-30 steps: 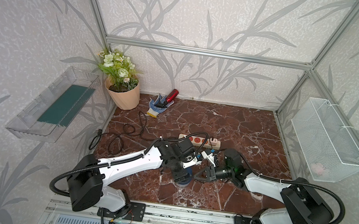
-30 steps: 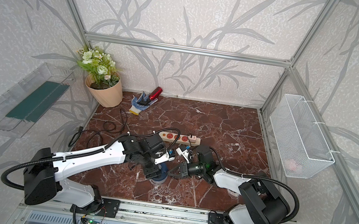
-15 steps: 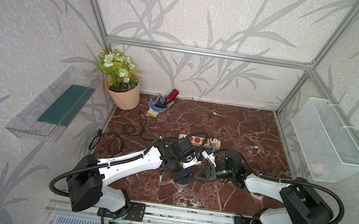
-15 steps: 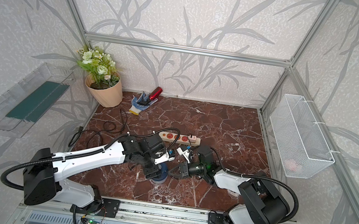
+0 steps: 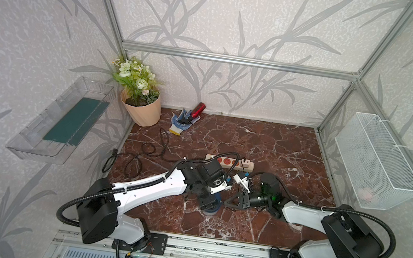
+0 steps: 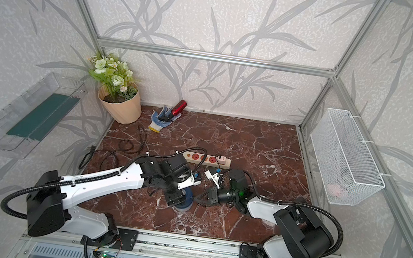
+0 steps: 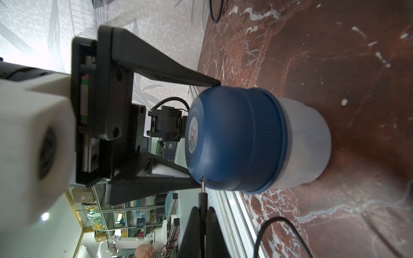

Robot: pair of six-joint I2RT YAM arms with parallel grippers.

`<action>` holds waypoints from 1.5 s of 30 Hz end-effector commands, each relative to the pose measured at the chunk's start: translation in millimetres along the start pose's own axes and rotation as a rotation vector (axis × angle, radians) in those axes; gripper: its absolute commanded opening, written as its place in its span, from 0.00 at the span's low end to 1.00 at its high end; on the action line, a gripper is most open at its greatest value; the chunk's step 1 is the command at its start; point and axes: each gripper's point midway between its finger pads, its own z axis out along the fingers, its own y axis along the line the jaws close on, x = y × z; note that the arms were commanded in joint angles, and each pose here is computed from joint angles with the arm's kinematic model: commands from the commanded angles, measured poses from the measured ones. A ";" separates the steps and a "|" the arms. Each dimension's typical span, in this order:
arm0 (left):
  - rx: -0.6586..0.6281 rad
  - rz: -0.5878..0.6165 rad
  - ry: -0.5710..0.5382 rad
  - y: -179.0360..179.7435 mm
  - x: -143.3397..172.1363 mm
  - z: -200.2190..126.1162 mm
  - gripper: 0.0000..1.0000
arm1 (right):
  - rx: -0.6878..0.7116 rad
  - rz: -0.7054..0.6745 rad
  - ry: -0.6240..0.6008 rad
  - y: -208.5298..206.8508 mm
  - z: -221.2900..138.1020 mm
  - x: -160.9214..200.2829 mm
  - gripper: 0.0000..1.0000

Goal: Charge the cordless meat grinders
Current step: Insert the charging cable into the cordless meat grinder.

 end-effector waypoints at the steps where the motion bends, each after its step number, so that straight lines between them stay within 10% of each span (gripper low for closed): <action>1: 0.002 -0.014 0.075 1.1 19.0 15.6 0.73 | -0.012 -0.027 -0.011 3.8 -2.8 0.5 0.00; 45: 0.007 -0.024 0.089 1.1 20.8 19.2 0.73 | -0.054 -0.009 -0.037 1.3 3.4 -7.7 0.00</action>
